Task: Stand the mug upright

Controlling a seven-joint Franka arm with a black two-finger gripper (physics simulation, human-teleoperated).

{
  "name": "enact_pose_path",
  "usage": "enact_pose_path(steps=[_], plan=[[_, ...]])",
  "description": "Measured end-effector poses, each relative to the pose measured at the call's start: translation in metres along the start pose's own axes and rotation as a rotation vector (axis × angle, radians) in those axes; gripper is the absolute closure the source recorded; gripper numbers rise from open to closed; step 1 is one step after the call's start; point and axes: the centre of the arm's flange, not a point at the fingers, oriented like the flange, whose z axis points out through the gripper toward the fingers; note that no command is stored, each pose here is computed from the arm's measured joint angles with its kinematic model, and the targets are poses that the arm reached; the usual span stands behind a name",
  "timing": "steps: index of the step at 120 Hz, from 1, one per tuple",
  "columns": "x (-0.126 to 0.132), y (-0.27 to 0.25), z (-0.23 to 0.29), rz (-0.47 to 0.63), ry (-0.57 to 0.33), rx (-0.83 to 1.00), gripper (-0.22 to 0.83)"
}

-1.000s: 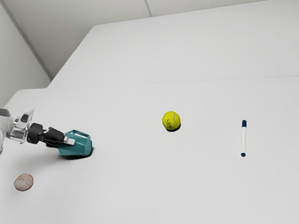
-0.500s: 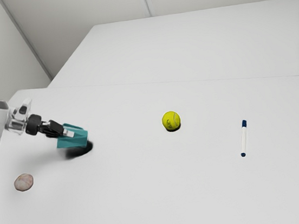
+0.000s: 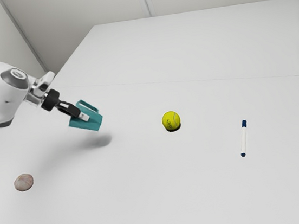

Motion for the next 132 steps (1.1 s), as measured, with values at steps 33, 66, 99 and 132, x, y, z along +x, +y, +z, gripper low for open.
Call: enact_pose_path(steps=[33, 66, 99, 132], plan=[[0.042, 0.047, 0.012, 0.168, -0.213, 0.204, 0.78], [0.070, 0.082, 0.043, 0.260, -0.355, 0.340, 0.78], [0.070, 0.099, 0.077, 0.272, -0.417, 0.418, 0.78], [0.057, 0.110, 0.101, 0.245, -0.450, 0.452, 0.78]])
